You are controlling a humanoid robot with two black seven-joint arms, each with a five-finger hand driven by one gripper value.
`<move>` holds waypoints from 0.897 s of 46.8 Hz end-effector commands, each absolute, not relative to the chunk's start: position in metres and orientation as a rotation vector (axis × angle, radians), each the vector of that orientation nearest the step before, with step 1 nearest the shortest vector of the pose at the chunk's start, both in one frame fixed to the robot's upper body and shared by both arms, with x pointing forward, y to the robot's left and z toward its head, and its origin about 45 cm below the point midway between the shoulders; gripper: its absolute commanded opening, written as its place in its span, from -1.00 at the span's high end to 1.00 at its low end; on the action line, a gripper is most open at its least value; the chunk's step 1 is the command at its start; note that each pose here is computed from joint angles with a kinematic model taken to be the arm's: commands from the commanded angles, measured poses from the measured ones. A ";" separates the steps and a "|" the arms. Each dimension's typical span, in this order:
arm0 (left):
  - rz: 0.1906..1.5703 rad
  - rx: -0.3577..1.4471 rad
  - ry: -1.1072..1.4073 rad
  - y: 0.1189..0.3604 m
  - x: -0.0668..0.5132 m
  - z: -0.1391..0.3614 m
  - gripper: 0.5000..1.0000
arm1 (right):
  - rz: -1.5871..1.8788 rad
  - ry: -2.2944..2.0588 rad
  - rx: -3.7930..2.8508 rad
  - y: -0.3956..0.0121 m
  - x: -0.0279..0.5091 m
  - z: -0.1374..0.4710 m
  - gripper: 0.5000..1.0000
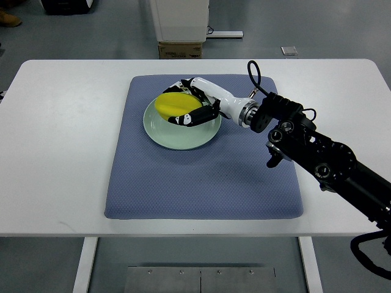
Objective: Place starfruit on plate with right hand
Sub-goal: 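Carry the starfruit over the green plate and lower it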
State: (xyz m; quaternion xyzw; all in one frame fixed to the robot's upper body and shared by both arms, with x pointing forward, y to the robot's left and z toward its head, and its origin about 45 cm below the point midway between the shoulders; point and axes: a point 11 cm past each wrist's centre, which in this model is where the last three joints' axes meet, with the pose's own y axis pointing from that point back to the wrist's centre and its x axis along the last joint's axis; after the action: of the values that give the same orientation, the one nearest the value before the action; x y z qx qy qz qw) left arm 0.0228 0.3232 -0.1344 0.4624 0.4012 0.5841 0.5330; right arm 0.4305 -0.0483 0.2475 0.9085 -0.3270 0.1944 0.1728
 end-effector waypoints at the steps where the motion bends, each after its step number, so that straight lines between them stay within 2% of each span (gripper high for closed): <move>1: 1.393 1.102 0.956 0.323 0.023 -0.134 -1.00 | 0.565 -0.909 2.560 -0.047 0.431 0.245 1.00; 26: 1.393 1.102 0.956 0.323 0.023 -0.134 -1.00 | 0.638 -0.915 2.395 -0.059 0.447 0.228 1.00; 42: 1.393 1.102 0.956 0.323 0.023 -0.134 -1.00 | 0.659 -0.845 2.371 -0.055 0.439 0.215 1.00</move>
State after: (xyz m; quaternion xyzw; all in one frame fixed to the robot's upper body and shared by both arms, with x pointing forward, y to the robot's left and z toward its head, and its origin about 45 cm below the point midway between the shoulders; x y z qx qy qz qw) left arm 0.0231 0.3232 -0.1344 0.4623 0.4011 0.5842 0.5330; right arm 0.4406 -0.0562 0.2170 0.8778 -0.3172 0.2425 0.2647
